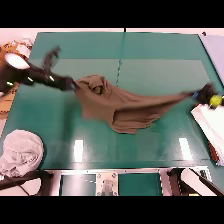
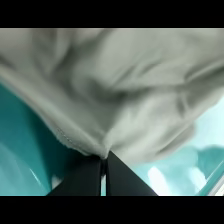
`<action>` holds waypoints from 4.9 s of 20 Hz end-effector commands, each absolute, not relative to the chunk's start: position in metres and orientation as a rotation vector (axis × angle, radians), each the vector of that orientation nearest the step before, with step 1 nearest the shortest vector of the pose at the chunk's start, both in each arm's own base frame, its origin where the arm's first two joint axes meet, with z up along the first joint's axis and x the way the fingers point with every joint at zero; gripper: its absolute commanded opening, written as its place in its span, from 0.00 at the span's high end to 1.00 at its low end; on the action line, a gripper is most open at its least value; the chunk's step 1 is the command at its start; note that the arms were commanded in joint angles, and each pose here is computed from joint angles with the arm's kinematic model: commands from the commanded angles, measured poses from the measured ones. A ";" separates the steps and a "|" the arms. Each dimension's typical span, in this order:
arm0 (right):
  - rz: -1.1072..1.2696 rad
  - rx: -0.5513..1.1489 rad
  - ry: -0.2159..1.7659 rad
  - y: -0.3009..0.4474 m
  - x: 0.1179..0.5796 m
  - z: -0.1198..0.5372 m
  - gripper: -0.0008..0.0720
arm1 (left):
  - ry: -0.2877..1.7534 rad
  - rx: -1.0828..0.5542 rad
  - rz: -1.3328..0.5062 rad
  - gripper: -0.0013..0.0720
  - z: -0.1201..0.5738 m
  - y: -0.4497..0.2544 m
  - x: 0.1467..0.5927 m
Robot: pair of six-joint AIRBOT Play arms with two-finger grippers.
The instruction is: Fold the shirts.
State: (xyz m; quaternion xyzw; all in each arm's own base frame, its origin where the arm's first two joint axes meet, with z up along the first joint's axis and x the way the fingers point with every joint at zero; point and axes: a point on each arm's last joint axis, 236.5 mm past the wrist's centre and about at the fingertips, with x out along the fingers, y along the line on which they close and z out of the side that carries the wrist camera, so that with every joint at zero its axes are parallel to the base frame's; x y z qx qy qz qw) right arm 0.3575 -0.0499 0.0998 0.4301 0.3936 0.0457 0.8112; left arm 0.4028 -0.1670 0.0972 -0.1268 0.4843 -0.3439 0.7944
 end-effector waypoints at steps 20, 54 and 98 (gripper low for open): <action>0.142 0.422 -0.221 -0.003 0.253 0.533 0.97 | -0.127 -0.008 -0.454 0.94 0.534 -0.105 0.267; -0.027 0.971 1.011 -0.099 0.416 -0.055 0.97 | 1.262 -0.172 -0.500 0.95 -0.053 -0.159 0.457; -0.496 1.400 1.172 -0.038 0.206 -0.137 0.48 | 1.397 -0.603 -0.531 0.95 -0.075 -0.227 0.234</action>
